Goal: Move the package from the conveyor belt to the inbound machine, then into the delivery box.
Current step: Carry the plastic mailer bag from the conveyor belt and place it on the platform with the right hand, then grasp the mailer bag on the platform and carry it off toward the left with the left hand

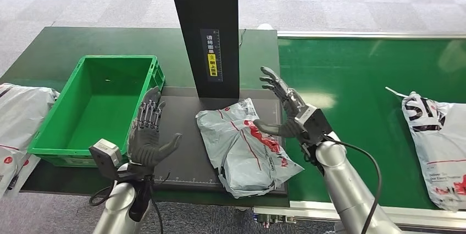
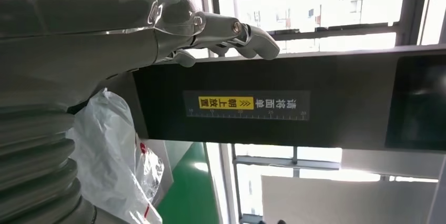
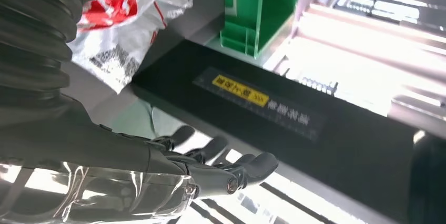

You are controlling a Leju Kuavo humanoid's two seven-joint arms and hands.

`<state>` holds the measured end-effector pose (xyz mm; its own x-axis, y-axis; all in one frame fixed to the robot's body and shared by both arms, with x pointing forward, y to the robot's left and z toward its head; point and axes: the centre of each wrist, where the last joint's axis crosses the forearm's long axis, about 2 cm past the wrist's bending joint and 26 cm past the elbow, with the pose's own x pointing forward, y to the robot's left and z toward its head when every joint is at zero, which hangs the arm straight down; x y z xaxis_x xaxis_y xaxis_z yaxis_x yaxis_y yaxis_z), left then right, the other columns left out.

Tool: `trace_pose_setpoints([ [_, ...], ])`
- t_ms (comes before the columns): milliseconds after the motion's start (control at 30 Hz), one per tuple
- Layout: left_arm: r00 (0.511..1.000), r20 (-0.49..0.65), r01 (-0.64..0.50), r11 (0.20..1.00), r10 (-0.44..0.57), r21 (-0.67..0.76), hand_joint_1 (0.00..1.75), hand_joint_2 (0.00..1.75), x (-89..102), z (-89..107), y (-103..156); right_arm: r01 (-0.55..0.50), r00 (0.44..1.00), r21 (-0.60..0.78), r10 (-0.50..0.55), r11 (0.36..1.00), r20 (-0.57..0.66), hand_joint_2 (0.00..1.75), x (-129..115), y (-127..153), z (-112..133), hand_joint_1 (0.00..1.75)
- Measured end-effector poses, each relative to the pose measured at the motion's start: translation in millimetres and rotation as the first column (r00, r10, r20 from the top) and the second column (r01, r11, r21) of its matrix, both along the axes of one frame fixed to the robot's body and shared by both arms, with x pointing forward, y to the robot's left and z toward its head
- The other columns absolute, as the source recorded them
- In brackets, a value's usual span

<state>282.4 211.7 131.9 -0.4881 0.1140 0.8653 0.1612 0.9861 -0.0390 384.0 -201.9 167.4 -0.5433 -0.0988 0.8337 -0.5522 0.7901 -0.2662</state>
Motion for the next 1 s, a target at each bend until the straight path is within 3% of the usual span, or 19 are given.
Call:
trace_pose_setpoints([
  [167,0.999,-0.014,0.053,0.994,-0.052,0.097,0.00,1.75,-1.0,-2.4,-7,0.079,0.996,0.051,-0.081,0.996,0.026,1.75,-6,-21,1,0.00],
  [300,0.998,-0.015,0.068,0.954,-0.066,0.292,0.00,1.75,4.2,-4.0,-22,0.155,0.987,0.088,-0.158,0.984,0.033,1.75,-15,-37,-1,0.00],
  [500,0.997,0.017,0.052,0.825,-0.074,0.563,0.00,1.75,25.5,-1.4,-53,0.234,0.970,0.130,-0.241,0.964,0.042,1.75,-35,-57,-7,0.00],
  [700,0.999,0.020,-0.034,0.617,0.030,0.786,0.02,1.75,48.5,-0.4,-70,0.253,0.962,0.133,-0.263,0.958,0.065,1.75,-50,-66,-8,0.00],
  [833,0.999,-0.017,-0.009,0.522,0.046,0.853,1.75,1.75,55.5,-4.6,-74,0.261,0.959,0.140,-0.273,0.955,0.079,1.75,-52,-66,-2,0.00],
  [1000,0.997,-0.071,0.044,0.463,0.042,0.885,1.75,1.75,58.0,-11.2,-74,0.283,0.951,0.155,-0.298,0.947,0.083,1.75,-55,-67,2,0.00],
])
